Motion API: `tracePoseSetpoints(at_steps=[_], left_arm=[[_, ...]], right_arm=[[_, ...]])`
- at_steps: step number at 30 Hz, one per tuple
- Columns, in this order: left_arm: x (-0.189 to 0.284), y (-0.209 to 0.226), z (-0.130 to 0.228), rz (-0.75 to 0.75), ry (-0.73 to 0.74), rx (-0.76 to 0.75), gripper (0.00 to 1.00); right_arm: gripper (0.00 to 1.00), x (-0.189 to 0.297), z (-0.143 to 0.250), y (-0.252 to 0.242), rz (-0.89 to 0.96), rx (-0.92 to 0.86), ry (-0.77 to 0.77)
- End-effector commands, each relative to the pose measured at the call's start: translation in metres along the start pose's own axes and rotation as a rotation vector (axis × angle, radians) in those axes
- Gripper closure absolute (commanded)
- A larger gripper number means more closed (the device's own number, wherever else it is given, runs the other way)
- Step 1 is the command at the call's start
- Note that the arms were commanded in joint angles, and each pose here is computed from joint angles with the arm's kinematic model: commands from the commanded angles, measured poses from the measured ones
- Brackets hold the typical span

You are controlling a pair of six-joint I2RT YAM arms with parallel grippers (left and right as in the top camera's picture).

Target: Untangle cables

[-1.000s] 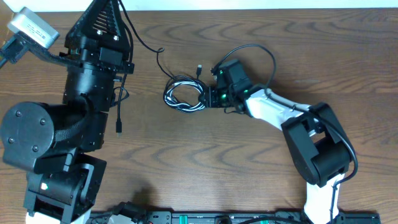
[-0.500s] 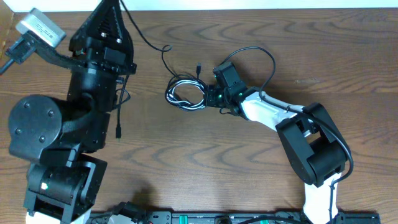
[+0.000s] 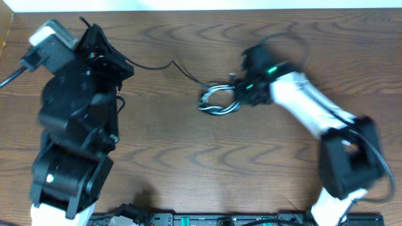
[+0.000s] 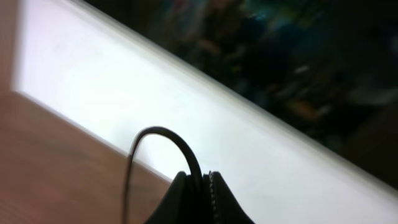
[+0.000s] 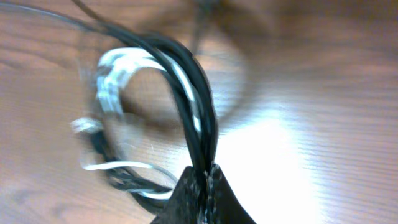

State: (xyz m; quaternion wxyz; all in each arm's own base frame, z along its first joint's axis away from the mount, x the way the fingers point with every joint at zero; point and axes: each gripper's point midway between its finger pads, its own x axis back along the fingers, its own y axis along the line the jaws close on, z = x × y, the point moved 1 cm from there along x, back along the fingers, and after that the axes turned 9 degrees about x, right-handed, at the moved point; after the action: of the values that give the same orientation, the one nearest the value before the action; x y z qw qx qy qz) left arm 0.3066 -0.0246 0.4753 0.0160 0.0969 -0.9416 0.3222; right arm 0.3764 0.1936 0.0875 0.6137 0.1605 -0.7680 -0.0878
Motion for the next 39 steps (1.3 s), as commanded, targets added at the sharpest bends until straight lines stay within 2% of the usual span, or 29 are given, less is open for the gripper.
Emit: tracePoseSetpoints(at_steps=[1,6,10,15,19,22,24,25,30,32,36,39], left_arm=[[-0.012,0.022,0.002,-0.154,-0.029,-0.132,0.93],[-0.032,0.052,0.043,-0.296,0.108,-0.248,0.93],[-0.044,0.075,0.093,-0.378,0.302,-0.328,0.92],[-0.052,0.088,0.182,-0.361,0.684,-0.374,0.93],[-0.05,0.105,0.232,-0.405,0.9,-0.394,0.93],[-0.048,0.121,0.256,-0.465,1.004,-0.427,0.92],[-0.046,0.131,0.266,-0.503,1.051,-0.456,0.83],[-0.047,0.134,0.27,-0.513,1.065,-0.464,0.75],[-0.051,0.134,0.273,-0.512,1.061,-0.461,0.2],[-0.054,0.131,0.271,-0.497,1.045,-0.453,0.13],[-0.058,0.118,0.276,-0.432,1.051,-0.408,0.12],[-0.06,0.098,0.289,-0.295,1.107,-0.371,0.12]], right_arm=[[0.99,0.084,-0.033,-0.004,-0.033,0.139,-0.159],[0.99,0.141,-0.032,-0.022,-0.098,0.116,-0.211],[0.99,0.163,-0.034,-0.034,-0.097,0.088,-0.26],[0.99,0.159,-0.036,-0.043,-0.067,0.027,-0.254],[0.99,0.149,-0.036,-0.05,-0.013,-0.049,-0.236],[0.99,0.139,-0.04,-0.049,0.006,-0.096,-0.231],[0.99,0.13,-0.044,-0.047,0.005,-0.123,-0.232],[0.99,0.126,-0.047,-0.046,0.003,-0.131,-0.235],[0.99,0.103,-0.061,-0.042,0.01,-0.184,-0.246],[0.99,0.094,-0.064,-0.04,0.005,-0.2,-0.243],[0.99,0.08,-0.067,-0.038,-0.005,-0.224,-0.232],[0.99,0.076,-0.067,-0.037,-0.008,-0.231,-0.224]])
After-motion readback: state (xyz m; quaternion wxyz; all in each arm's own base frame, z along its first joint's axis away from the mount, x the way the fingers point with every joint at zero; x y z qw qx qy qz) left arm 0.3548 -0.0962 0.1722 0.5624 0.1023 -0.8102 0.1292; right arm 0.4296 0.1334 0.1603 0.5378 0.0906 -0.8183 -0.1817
